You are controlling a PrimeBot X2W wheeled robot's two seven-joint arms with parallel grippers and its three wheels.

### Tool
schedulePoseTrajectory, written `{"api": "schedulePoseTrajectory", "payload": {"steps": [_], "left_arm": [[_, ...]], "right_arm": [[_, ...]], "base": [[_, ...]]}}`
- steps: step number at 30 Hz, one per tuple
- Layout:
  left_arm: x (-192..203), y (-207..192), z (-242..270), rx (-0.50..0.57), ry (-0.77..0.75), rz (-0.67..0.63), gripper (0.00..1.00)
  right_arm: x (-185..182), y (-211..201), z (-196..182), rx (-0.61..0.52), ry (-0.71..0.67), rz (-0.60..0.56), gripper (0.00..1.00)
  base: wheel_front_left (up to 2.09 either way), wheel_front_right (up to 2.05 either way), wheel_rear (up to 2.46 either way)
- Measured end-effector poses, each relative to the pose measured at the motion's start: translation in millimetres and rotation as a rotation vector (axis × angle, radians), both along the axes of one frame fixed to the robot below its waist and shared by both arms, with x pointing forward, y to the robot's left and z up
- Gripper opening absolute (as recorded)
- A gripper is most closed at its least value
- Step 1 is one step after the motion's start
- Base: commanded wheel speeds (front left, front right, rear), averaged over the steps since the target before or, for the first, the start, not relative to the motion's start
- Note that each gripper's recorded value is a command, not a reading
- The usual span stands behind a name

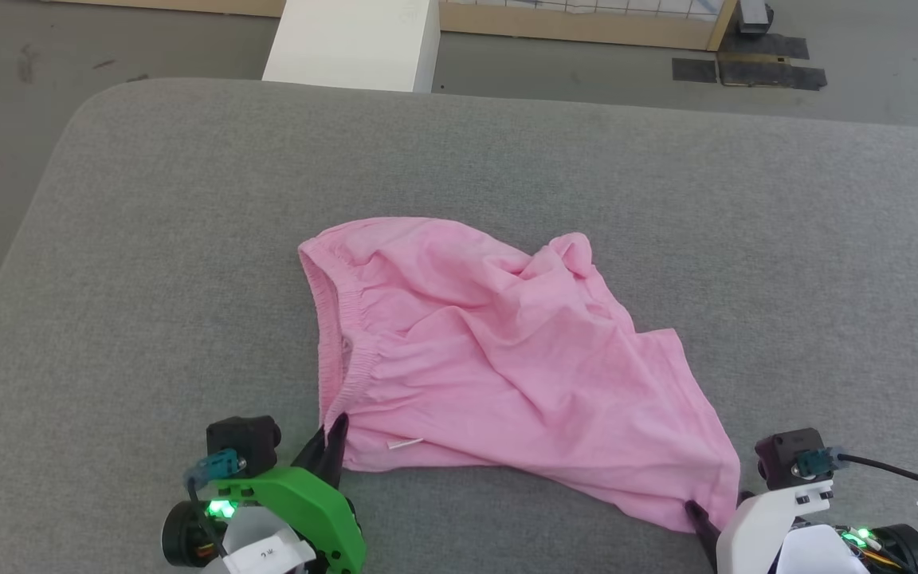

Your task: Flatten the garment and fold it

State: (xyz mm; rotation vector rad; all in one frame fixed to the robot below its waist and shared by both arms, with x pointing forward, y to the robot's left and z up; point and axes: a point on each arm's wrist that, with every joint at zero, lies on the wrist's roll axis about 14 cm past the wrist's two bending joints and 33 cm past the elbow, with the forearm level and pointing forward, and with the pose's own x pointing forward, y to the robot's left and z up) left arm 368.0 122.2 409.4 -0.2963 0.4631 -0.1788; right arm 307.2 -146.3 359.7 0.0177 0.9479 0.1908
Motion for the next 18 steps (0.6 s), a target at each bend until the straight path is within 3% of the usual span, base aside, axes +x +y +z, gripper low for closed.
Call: {"api": "schedulePoseTrajectory", "payload": {"steps": [5, 6, 7, 8, 9, 18], "left_arm": [[-2, 2, 1, -0.006, -0.003, 0.011, 0.00], [-2, 2, 1, -0.006, -0.005, 0.011, 0.00], [-2, 2, 2, -0.006, -0.006, 0.011, 0.00], [-2, 2, 2, -0.006, -0.007, 0.010, 0.00], [-2, 1, 3, -0.006, -0.009, 0.009, 0.00], [2, -11, 29, -0.048, -0.104, -0.033, 0.00]], "right_arm": [[-12, 5, 2, -0.014, 0.054, 0.033, 1.00], [-14, 6, 2, -0.013, 0.060, 0.036, 0.87], [-17, 7, 2, -0.013, 0.066, 0.039, 0.36], [-18, 9, 3, -0.012, 0.067, 0.043, 0.05], [-19, 9, 4, -0.010, 0.064, 0.043, 0.00], [-6, 7, 33, 0.022, -0.081, 0.005, 0.00]], "base": [[0.00, 0.00, 0.00], [0.00, 0.00, 0.00], [0.00, 0.00, 0.00], [0.00, 0.00, 0.00], [0.00, 0.00, 0.00], [0.00, 0.00, 0.00]]}}
